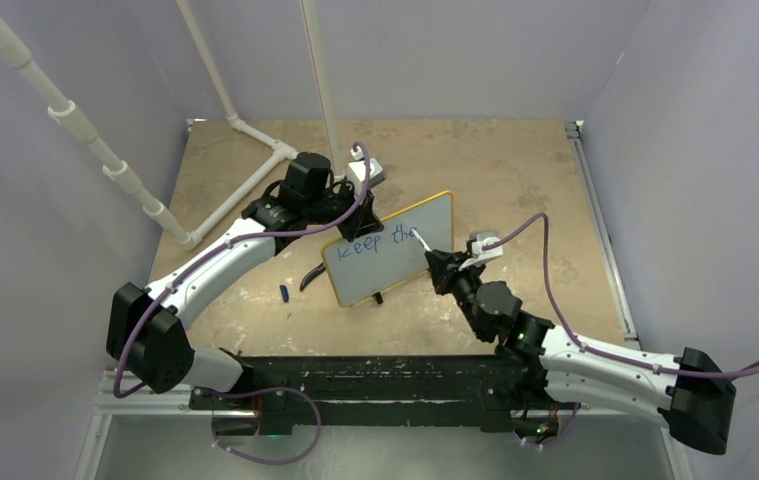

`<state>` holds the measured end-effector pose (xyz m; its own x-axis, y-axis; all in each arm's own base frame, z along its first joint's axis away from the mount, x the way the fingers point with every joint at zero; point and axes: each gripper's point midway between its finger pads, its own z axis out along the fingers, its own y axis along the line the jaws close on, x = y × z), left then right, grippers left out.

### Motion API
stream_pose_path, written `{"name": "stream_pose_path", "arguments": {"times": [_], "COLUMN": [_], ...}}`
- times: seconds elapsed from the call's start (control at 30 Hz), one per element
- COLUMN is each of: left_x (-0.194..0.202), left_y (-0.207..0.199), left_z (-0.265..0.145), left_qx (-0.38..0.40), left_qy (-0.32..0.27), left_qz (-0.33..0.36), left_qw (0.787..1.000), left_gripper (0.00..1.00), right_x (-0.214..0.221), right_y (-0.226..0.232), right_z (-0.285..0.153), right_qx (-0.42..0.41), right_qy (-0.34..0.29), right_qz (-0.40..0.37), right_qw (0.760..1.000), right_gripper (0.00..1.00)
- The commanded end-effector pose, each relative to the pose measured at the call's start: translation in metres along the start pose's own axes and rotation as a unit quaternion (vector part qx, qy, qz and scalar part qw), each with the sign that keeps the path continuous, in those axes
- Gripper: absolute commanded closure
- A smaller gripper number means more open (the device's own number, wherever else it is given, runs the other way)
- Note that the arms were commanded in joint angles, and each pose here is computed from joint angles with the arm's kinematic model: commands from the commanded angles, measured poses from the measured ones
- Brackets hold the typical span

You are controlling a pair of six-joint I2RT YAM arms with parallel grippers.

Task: Write a sentence on the whiteboard

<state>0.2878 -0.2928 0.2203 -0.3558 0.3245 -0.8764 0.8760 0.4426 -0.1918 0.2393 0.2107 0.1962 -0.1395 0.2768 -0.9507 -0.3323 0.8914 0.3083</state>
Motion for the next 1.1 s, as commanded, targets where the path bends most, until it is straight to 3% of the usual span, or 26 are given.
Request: {"name": "stream_pose_path", "arguments": {"times": [0.0, 0.43, 0.63, 0.87, 1.07], "left_x": [0.000, -0.003, -0.013, -0.026, -0.040], "left_y": [-0.008, -0.007, -0.005, -0.004, 0.000], "left_z": [0.002, 0.004, 0.006, 0.011, 0.016], "left_qx": [0.022, 0.018, 0.018, 0.020, 0.012], "left_qy": [-0.002, -0.006, -0.014, -0.023, -0.032], "left_qz": [0.011, 0.007, 0.003, 0.001, 0.006], "left_qw": [1.000, 1.000, 1.000, 1.000, 0.999], "left_gripper": [1.00, 0.99, 0.83, 0.52, 0.42], "right_x": [-0.022, -0.031, -0.039, -0.057, -0.057], "right_y": [0.006, -0.006, -0.020, -0.040, -0.033], "right_z": [-0.001, -0.021, -0.023, -0.008, -0.001], "right_qx": [-0.008, -0.011, 0.008, 0.002, -0.018], "right_qy": [-0.020, -0.019, -0.039, -0.063, -0.059], "right_qz": [0.015, 0.004, 0.011, 0.010, 0.004], "right_qw": [1.000, 1.000, 0.999, 0.998, 0.998], "right_gripper": [1.00, 1.00, 1.00, 1.00, 1.00]}}
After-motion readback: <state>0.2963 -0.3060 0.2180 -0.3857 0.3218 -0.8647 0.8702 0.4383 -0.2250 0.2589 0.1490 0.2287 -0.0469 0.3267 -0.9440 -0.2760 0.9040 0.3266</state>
